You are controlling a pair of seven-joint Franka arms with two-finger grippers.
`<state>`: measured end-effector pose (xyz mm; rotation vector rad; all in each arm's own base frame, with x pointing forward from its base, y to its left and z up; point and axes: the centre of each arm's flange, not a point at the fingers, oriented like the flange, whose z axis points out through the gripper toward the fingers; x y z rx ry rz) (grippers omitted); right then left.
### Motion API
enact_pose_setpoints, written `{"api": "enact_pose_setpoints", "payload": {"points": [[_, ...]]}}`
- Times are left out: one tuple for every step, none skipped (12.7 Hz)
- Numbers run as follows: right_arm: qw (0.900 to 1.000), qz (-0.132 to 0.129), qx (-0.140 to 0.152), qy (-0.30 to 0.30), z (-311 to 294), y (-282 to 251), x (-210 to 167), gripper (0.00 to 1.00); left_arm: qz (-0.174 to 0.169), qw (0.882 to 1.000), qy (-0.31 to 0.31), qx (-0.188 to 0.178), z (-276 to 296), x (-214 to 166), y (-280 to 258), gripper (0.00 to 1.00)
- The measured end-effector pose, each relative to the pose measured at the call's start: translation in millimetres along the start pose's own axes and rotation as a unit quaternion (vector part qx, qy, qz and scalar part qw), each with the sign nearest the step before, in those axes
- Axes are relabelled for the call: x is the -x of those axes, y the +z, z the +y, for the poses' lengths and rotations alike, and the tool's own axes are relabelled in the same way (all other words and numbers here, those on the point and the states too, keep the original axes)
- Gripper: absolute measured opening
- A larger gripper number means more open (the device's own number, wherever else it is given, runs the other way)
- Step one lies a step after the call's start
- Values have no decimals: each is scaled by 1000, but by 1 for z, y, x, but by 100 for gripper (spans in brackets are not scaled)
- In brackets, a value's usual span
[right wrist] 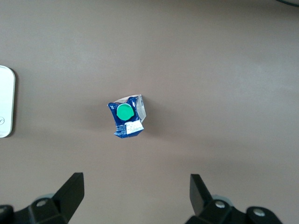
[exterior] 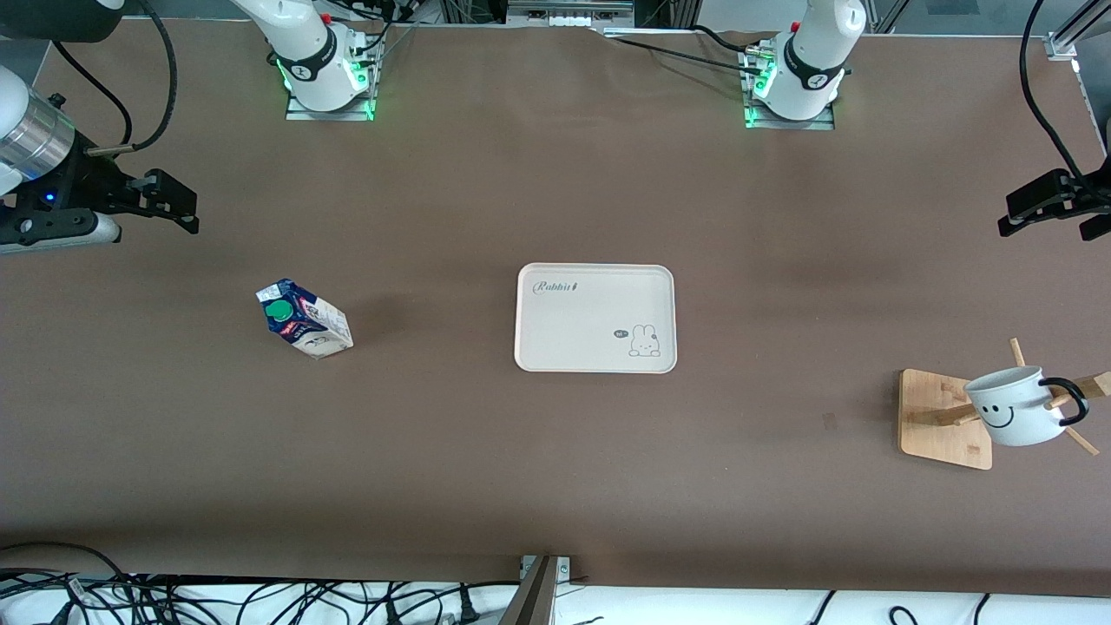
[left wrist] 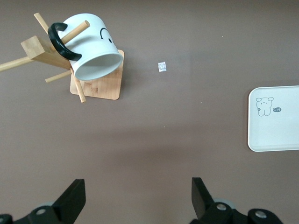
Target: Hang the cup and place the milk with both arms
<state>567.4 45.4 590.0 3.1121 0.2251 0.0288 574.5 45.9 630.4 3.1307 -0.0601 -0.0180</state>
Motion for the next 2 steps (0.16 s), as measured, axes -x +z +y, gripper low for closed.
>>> {"api": "enact_pose_setpoints", "payload": {"points": [[1000, 0, 0, 0, 0, 0, 0, 100, 0, 1000, 1, 0, 1, 1, -2, 100], [1000, 0, 0, 0, 0, 0, 0, 100, 0, 1000, 1, 0, 1, 1, -3, 100]]}}
